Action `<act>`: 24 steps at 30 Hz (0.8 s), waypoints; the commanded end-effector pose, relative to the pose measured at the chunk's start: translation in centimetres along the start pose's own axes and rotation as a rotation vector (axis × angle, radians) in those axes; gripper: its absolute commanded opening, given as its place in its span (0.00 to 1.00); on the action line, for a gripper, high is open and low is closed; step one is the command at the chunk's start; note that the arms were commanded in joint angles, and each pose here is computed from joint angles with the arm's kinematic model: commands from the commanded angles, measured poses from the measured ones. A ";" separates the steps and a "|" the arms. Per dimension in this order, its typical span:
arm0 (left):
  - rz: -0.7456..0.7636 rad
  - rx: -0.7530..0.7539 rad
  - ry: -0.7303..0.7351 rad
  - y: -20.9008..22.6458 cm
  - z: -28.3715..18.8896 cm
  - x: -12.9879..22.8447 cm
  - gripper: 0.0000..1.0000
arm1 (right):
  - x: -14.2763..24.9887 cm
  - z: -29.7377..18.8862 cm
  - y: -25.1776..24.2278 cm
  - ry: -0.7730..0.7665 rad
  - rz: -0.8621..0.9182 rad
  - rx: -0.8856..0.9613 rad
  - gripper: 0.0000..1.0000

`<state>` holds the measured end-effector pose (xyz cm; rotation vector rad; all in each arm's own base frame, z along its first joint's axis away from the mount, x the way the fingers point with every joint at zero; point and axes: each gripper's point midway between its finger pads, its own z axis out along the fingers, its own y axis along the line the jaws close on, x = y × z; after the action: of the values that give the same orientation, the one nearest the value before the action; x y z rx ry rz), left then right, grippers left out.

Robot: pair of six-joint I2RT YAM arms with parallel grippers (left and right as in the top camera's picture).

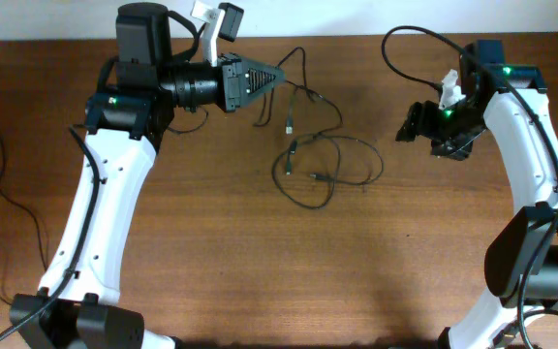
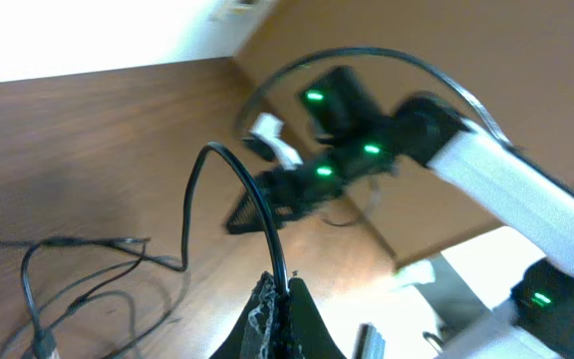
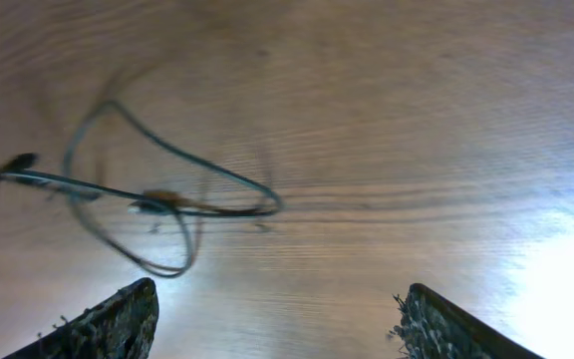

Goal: Untangle cables
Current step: 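Lift the strand with the left gripper and pull it leftward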

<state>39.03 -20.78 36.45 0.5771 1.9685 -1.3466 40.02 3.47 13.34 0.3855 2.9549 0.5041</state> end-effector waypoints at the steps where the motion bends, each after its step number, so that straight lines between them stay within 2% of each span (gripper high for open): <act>1: 0.060 0.137 0.001 -3.9 -1.1 -0.6 0.00 | 0.9 0.4 4.0 0.033 -0.113 -0.160 0.79; 12: 0.060 0.129 -0.001 -3.8 -1.1 -0.7 0.00 | 3.8 2.3 13.2 0.041 -0.352 -0.270 0.79; 18: 0.059 0.129 -0.001 -3.8 -1.1 -0.7 0.00 | 4.1 2.6 14.3 0.031 -0.385 -0.281 0.79; 20: 0.058 0.130 0.000 -3.8 -1.1 -0.6 0.00 | 3.8 2.5 14.4 0.020 -0.381 -0.286 0.76; 24: 0.029 0.132 0.008 -3.8 -1.0 -0.4 0.00 | 2.5 2.4 15.3 -0.033 -0.350 -0.308 0.63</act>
<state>37.51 -21.38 37.46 0.6510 1.9168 -1.4565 41.03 18.45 16.00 -0.1854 2.7757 0.8442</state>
